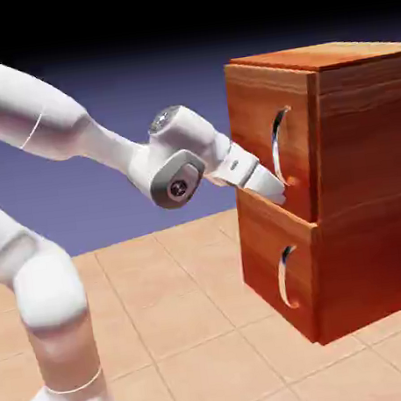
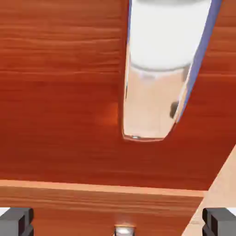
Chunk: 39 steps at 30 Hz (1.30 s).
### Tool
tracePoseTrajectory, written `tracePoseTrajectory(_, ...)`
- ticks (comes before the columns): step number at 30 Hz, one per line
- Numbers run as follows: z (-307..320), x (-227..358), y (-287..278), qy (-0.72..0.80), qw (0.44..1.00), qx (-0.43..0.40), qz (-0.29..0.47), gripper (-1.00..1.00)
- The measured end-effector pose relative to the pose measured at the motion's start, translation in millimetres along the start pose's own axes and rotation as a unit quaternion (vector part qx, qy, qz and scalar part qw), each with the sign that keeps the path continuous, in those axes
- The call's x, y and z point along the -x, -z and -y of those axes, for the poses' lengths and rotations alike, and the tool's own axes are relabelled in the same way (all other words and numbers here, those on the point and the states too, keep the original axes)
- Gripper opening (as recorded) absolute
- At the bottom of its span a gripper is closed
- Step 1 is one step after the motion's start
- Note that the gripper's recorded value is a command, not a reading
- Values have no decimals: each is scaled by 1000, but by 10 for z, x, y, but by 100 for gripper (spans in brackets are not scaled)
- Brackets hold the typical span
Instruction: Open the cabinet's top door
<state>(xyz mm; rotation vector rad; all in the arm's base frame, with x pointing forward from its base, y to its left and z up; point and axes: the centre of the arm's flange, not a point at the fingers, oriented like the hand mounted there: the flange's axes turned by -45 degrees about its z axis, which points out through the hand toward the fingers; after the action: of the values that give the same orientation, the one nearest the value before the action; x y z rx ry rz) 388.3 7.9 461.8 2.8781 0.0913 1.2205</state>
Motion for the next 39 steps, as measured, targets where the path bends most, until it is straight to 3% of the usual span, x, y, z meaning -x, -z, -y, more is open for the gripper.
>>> tracePoseTrajectory(20,317,-75,474,36,997,18,-62,100)
tracePoseTrajectory(39,207,88,661,31,982,42,-180,100)
